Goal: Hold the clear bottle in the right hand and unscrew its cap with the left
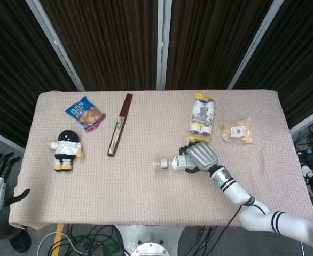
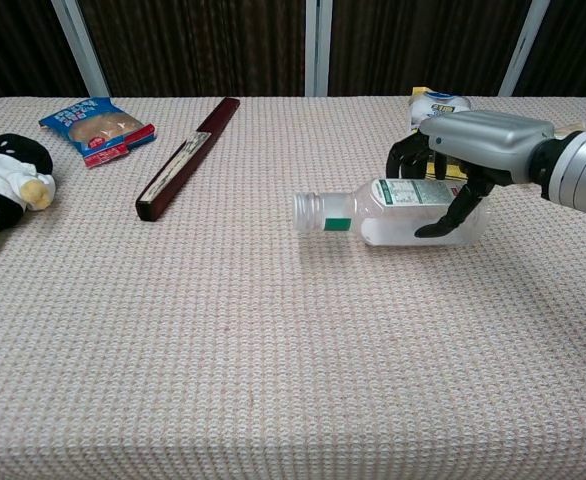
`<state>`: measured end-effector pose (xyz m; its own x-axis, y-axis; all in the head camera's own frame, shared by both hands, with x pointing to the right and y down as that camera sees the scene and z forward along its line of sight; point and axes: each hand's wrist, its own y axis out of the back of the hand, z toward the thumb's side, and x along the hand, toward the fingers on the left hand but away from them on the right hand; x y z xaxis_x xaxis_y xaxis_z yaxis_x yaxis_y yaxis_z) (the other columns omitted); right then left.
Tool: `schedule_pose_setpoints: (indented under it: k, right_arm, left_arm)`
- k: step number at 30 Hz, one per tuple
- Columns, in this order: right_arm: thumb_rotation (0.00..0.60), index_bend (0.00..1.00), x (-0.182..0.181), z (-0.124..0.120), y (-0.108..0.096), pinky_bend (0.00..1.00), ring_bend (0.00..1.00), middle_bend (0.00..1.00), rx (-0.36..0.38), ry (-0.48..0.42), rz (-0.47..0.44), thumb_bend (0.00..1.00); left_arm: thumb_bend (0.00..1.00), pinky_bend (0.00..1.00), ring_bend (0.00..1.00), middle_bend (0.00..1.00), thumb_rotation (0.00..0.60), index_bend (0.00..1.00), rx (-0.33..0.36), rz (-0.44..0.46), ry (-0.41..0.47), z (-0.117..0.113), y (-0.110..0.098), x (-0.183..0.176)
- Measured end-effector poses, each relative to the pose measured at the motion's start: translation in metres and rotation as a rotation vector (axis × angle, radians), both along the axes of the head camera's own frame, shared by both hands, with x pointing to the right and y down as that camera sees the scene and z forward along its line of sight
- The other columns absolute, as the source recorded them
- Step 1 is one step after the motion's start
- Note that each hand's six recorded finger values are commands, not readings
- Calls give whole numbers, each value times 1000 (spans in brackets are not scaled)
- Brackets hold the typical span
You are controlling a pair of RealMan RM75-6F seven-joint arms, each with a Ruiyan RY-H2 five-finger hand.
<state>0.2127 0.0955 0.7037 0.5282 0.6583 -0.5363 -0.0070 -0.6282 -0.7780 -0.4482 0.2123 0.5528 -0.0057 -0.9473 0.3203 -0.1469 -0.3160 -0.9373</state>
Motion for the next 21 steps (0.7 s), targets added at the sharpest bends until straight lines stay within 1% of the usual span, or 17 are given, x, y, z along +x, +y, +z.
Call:
schedule_pose_setpoints:
  k: [3, 6, 10, 13, 16, 17, 21]
  right_arm:
    - [600, 580, -1, -10, 3, 446, 357, 573, -23, -106, 52, 293]
    - [600, 580, -4, -21, 6, 448, 357, 573, -61, -229, 107, 304]
    - [600, 580, -12, -35, 11, 451, 357, 570, -140, -410, 179, 314]
    - [600, 580, -22, -43, 13, 458, 357, 568, -197, -527, 210, 326]
    - [600, 580, -37, -48, 15, 472, 357, 568, -247, -609, 216, 328]
    - [600, 580, -41, -49, 15, 475, 357, 568, -258, -623, 213, 329]
    - [600, 580, -57, -51, 13, 481, 357, 568, -279, -632, 189, 339]
  left_arm:
    - [94, 5, 40, 88, 600, 172, 18, 54, 71, -1, -12, 17]
    - [94, 6, 40, 88, 600, 172, 40, 134, 147, -3, -29, 42]
    - [94, 6, 40, 88, 600, 172, 66, 256, 226, -7, -49, 82]
    - [95, 6, 40, 88, 600, 172, 73, 320, 291, -7, -62, 109]
    - [94, 6, 40, 89, 600, 172, 60, 366, 368, -3, -70, 135]
    - [93, 6, 40, 89, 600, 172, 57, 377, 391, -3, -73, 142]
    - [92, 6, 40, 89, 600, 172, 58, 414, 478, -2, -82, 170]
